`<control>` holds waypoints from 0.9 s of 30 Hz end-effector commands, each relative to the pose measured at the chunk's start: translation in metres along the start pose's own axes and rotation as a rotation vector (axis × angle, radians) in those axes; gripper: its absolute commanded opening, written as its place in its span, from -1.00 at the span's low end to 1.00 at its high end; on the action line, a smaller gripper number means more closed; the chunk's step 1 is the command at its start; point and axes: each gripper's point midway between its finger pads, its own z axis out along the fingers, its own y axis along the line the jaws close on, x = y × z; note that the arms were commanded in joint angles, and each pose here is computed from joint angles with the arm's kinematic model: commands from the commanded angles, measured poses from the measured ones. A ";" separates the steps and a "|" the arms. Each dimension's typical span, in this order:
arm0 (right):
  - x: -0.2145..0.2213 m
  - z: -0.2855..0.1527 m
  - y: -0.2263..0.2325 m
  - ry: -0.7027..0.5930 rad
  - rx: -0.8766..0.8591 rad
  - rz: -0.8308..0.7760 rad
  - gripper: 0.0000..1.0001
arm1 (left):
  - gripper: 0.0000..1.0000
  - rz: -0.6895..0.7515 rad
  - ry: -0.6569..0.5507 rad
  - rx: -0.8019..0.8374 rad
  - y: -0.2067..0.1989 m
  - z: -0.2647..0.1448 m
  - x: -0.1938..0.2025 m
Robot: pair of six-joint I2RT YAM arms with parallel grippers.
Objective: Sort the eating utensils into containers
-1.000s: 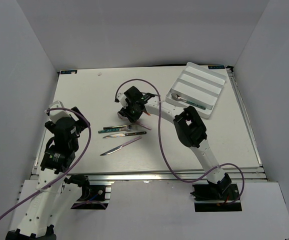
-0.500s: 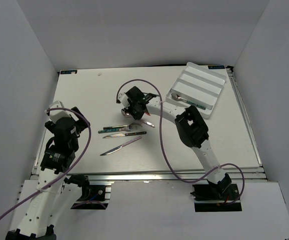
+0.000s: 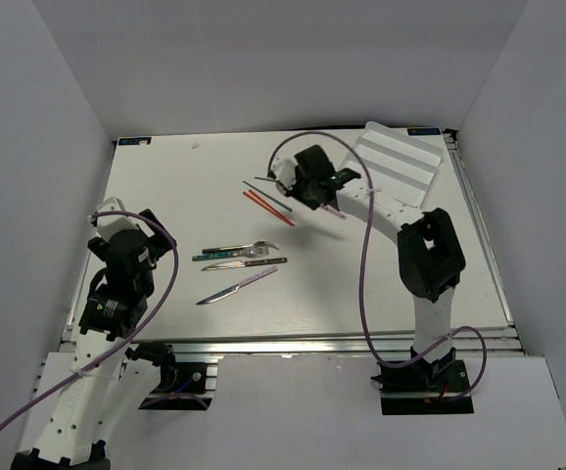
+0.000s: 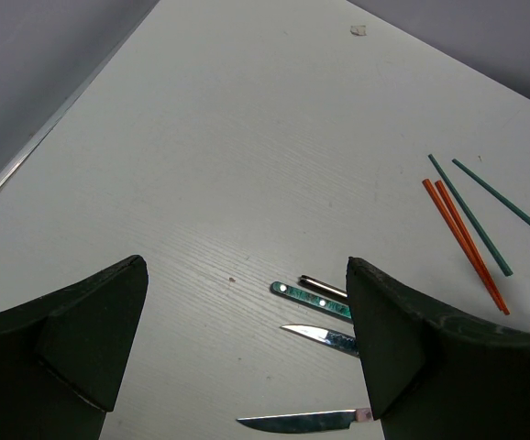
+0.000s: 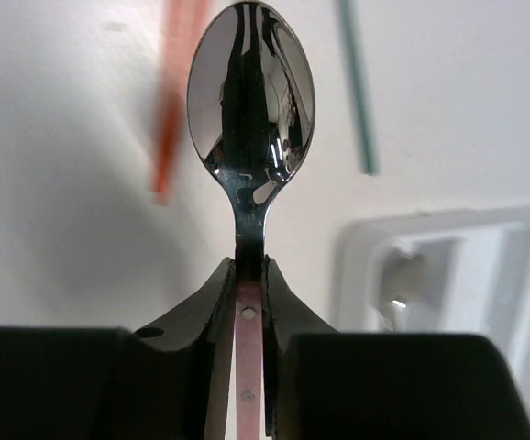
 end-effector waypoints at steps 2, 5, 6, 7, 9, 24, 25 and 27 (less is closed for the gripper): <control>0.045 -0.020 -0.097 0.042 0.193 0.026 -1.00 | 0.96 -0.008 -0.016 0.008 0.000 -0.002 -0.005; 0.084 -0.028 -0.135 0.100 0.277 0.034 -1.00 | 0.96 -0.012 -0.023 0.013 0.000 -0.004 -0.006; 0.085 -0.030 -0.145 0.079 0.309 0.012 -1.00 | 0.96 -0.013 -0.023 0.013 0.000 -0.004 -0.006; 0.106 -0.026 -0.142 0.097 0.302 -0.004 -1.00 | 0.96 -0.012 -0.021 0.014 0.000 -0.003 -0.005; 0.102 -0.037 -0.159 0.030 0.385 -0.098 -1.00 | 0.96 -0.010 -0.016 0.020 -0.002 -0.003 -0.004; 0.142 -0.015 -0.154 0.057 0.294 -0.035 -0.89 | 0.96 0.004 0.002 0.018 -0.004 0.001 0.000; 0.141 -0.015 -0.154 0.054 0.294 -0.026 -0.88 | 0.96 0.005 0.004 0.016 -0.004 0.002 0.001; 0.139 -0.021 -0.159 0.058 0.306 -0.019 -0.54 | 0.96 0.005 0.004 0.016 -0.004 0.001 0.000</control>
